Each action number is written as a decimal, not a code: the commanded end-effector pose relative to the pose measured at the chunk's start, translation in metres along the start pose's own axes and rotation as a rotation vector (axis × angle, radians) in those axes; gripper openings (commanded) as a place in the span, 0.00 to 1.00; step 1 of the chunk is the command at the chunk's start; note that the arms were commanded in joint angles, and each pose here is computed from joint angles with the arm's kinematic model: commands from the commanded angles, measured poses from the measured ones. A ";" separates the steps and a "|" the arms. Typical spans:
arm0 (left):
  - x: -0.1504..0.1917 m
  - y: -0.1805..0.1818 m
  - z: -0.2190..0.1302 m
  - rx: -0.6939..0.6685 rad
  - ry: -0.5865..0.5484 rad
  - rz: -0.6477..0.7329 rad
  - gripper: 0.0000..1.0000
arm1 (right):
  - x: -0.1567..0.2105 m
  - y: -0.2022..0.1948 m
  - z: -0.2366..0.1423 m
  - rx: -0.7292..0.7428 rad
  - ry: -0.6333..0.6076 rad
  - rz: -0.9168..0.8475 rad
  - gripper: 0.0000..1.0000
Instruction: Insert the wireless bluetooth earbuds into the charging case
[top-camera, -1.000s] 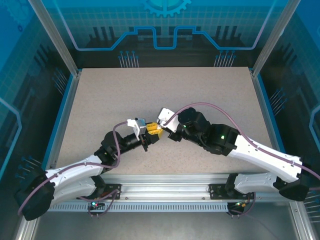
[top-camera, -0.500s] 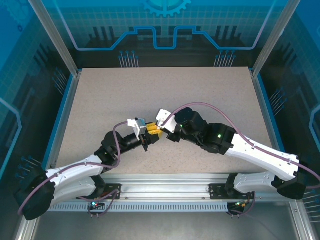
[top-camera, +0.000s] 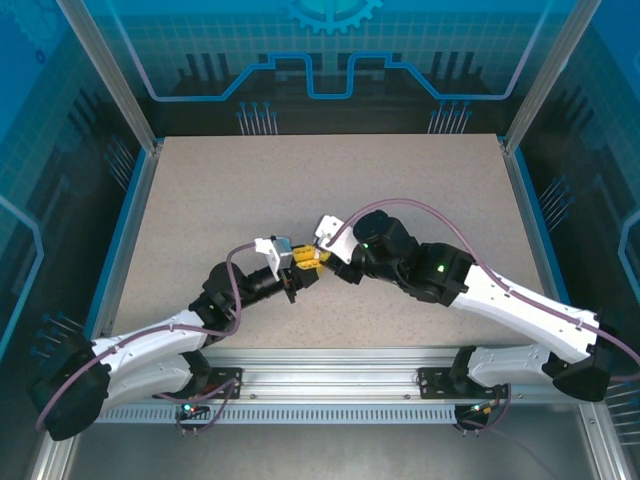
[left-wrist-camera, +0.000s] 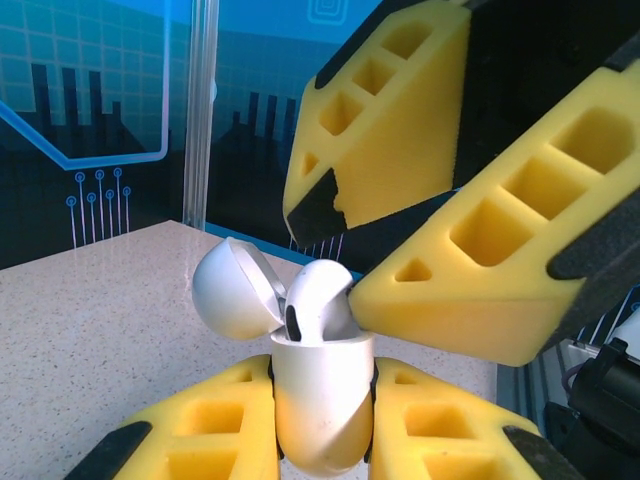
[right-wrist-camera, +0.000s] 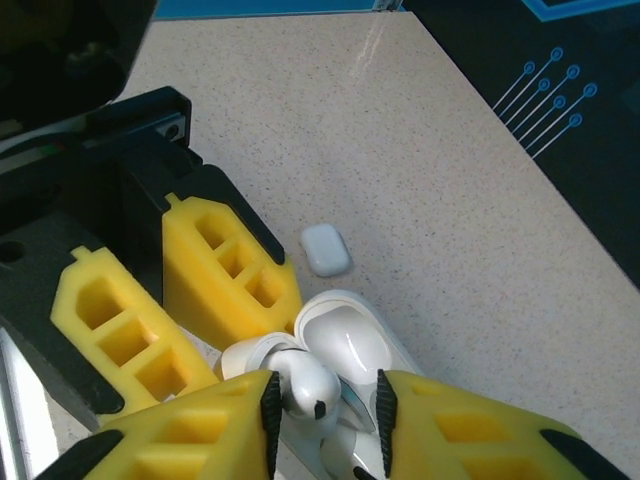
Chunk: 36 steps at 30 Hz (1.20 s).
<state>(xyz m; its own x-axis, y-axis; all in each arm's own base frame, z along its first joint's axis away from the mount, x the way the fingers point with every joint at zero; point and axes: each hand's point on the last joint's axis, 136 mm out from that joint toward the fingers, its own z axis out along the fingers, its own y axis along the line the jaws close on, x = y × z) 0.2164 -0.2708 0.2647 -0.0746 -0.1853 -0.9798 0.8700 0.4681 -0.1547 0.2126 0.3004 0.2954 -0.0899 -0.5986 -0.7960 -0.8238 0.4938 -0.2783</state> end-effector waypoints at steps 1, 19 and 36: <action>-0.027 -0.006 -0.002 0.027 -0.089 0.013 0.00 | -0.012 -0.003 -0.021 -0.033 -0.060 0.054 0.42; -0.039 -0.014 -0.003 0.068 -0.131 -0.008 0.00 | 0.002 -0.028 -0.044 -0.445 -0.181 0.650 1.00; -0.038 -0.012 0.001 0.067 -0.125 -0.015 0.00 | -0.019 0.008 -0.023 -0.706 -0.135 0.658 0.90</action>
<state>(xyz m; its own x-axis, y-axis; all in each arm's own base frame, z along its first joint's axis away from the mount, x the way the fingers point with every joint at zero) 0.2108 -0.2716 0.2783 -0.0803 -0.2428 -0.9667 0.8855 0.4279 -0.1810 0.2043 0.2938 0.2969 -0.6549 -0.2398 -0.7167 -0.7539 0.2730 0.5976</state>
